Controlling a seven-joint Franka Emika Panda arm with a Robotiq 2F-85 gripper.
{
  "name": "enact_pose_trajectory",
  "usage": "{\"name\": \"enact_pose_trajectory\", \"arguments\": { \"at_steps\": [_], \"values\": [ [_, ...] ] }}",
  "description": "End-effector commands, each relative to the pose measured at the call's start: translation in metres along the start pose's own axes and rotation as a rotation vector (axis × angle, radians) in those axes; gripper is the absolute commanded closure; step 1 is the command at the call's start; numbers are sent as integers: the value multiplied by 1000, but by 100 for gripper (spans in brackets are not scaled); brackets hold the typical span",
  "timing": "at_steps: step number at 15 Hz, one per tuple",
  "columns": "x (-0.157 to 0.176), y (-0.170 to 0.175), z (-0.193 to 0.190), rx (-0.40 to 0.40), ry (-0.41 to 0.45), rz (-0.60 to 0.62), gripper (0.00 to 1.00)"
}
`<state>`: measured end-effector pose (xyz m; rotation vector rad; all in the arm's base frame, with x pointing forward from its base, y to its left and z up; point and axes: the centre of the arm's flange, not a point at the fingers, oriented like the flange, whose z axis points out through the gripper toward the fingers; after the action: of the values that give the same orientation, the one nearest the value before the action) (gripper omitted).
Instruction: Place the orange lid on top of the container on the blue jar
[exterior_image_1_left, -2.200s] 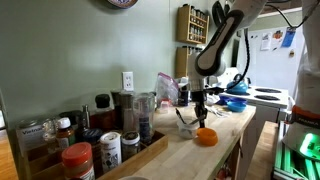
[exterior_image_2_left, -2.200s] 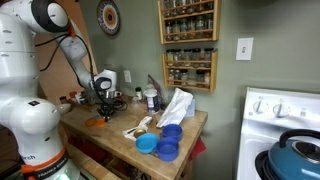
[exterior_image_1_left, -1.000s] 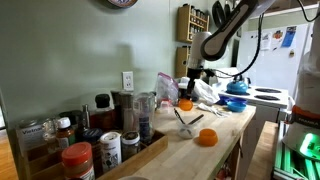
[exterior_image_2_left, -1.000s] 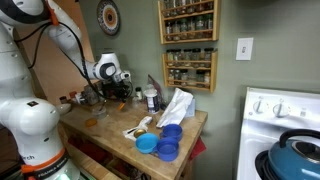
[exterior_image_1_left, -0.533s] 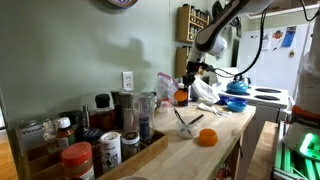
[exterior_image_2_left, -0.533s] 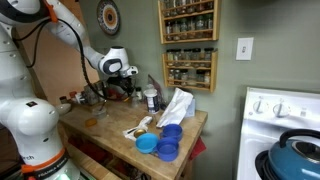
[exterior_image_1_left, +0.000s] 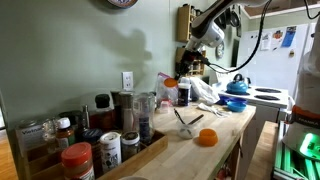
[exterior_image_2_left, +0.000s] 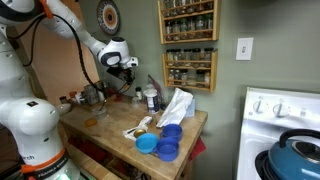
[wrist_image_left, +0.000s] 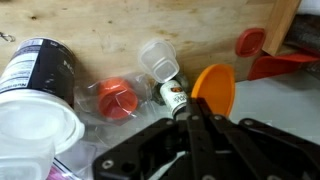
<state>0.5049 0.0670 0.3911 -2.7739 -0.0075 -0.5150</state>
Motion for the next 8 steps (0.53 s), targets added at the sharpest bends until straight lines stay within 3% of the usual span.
{"name": "enact_pose_trajectory", "arguments": {
  "at_steps": [1, 3, 8],
  "values": [
    [-1, -4, 1, 0, -4, -14, 97],
    [-4, -11, 9, 4, -31, -9, 99],
    [32, 46, -25, -24, 30, 308, 99]
  ]
}}
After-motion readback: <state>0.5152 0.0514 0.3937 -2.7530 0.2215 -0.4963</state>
